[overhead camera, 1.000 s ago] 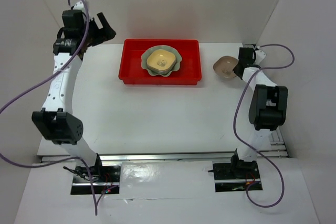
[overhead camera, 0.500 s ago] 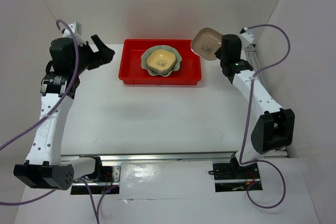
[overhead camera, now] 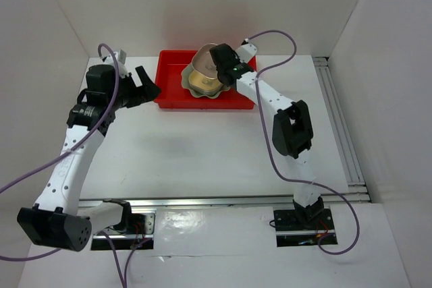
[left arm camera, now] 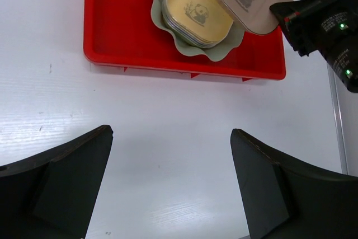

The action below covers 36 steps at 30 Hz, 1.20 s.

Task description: Place the plates into the plastic bin on the countertop

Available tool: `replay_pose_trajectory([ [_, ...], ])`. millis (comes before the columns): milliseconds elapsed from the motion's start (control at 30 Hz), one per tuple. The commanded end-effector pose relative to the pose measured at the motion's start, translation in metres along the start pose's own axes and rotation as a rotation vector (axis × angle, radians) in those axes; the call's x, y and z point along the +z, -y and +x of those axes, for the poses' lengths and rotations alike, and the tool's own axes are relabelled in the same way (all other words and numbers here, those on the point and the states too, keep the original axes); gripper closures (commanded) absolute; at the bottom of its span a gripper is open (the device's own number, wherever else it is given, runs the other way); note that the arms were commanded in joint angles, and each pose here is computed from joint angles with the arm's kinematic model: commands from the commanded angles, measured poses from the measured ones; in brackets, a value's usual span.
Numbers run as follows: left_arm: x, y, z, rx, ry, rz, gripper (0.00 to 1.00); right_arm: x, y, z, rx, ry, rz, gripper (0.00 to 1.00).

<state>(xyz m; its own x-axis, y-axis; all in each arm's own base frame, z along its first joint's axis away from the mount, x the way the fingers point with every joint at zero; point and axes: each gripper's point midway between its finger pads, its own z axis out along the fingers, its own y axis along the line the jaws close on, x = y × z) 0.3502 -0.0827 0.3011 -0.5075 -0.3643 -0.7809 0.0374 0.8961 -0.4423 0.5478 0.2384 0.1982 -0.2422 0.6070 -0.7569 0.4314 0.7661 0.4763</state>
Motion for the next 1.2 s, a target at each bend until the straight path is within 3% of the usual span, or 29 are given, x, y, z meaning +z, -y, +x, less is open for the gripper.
replay_pose_trajectory([
  [0,-0.018,-0.005,-0.002,-0.003,0.067,-0.030,0.00,0.008,-0.006,-0.021,0.080,0.075,0.044,1.00],
  [133,-0.018,-0.015,0.025,-0.017,0.030,-0.037,0.00,0.023,-0.012,-0.014,0.071,0.079,0.059,1.00],
  [333,-0.016,-0.008,0.028,-0.017,0.008,0.009,0.00,0.038,-0.009,0.020,0.054,0.042,0.059,1.00],
  [700,-0.018,-0.006,0.024,-0.009,0.020,0.027,0.00,0.040,-0.029,0.039,0.018,0.002,-0.019,0.82],
  [767,-0.018,-0.006,0.024,-0.009,0.020,0.027,0.00,0.035,-0.039,0.037,0.016,0.012,-0.048,0.51],
  [900,-0.019,-0.001,0.023,0.003,0.020,0.052,0.00,0.020,-0.062,0.022,0.020,0.022,-0.113,0.16],
  [933,-0.017,-0.004,0.027,0.001,0.011,0.048,0.00,0.011,-0.069,0.017,-0.006,0.040,-0.130,0.03],
  [1100,-0.019,-0.003,0.023,0.004,0.032,0.045,0.00,-0.051,-0.095,-0.047,-0.013,0.114,-0.248,0.01],
  [1167,-0.021,-0.008,0.019,0.014,0.054,0.019,0.00,-0.078,-0.086,-0.068,-0.108,0.107,-0.259,0.01],
])
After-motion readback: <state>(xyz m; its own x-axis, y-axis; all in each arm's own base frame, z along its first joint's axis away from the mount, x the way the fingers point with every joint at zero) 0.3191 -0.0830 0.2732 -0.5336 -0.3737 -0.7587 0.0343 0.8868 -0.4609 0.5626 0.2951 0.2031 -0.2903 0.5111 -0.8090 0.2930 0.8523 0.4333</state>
